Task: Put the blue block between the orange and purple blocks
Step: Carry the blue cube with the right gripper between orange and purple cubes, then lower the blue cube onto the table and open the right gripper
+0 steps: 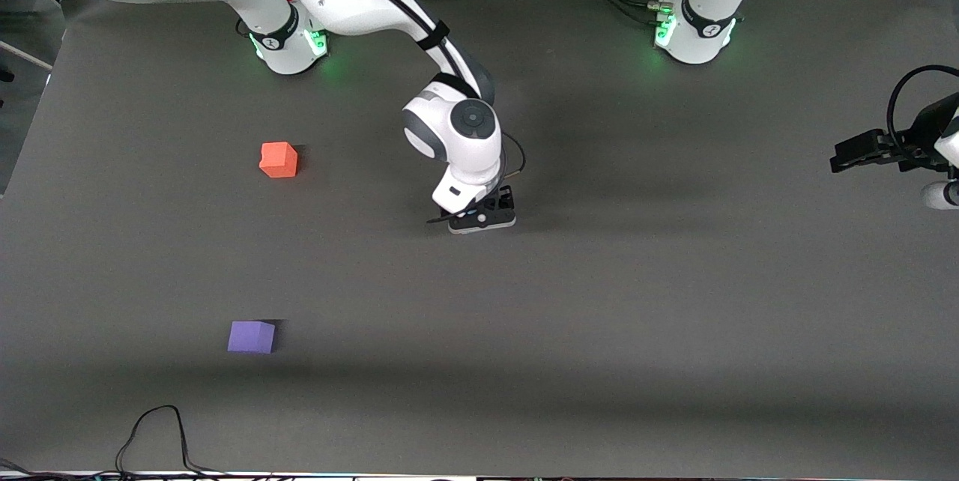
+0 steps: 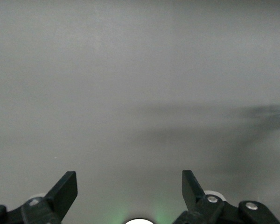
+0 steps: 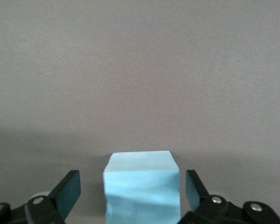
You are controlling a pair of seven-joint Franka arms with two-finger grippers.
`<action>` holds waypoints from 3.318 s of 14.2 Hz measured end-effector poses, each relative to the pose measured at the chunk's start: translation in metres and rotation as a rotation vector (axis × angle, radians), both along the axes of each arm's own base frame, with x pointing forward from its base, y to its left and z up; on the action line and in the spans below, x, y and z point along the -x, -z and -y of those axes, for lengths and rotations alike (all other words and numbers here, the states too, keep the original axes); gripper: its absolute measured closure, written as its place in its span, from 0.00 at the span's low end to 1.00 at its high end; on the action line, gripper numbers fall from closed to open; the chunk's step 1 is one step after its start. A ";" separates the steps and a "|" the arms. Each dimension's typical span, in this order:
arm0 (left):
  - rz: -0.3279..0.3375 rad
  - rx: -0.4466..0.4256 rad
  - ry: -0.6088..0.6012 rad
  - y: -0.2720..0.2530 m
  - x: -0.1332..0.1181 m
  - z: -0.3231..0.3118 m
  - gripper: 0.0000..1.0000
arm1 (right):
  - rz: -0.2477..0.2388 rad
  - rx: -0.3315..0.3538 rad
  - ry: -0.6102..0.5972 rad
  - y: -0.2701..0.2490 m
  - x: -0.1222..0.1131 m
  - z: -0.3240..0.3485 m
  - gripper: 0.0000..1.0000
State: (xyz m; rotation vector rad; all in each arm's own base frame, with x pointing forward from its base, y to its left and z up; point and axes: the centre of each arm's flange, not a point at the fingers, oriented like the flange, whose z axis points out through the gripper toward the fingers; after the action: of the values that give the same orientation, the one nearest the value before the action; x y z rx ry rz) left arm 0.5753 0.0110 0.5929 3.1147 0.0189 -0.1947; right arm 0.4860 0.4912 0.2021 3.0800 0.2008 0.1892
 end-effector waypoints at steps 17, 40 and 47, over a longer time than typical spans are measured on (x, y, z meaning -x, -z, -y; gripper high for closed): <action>0.000 -0.014 0.030 0.005 0.000 0.020 0.00 | -0.104 -0.030 0.159 -0.219 -0.084 0.249 0.41; 0.001 -0.007 0.082 0.005 0.000 0.021 0.00 | -0.056 -0.047 0.117 -0.007 -0.038 0.471 0.26; 0.015 -0.009 0.081 0.004 -0.002 0.020 0.00 | -0.002 -0.161 0.163 -0.081 -0.057 0.491 0.00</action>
State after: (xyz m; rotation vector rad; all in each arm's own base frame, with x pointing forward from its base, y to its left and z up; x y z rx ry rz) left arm 0.5768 -0.0088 0.5884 3.1280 -0.1075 -0.1739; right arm 0.5433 0.0000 0.2830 3.2359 -0.0696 0.2044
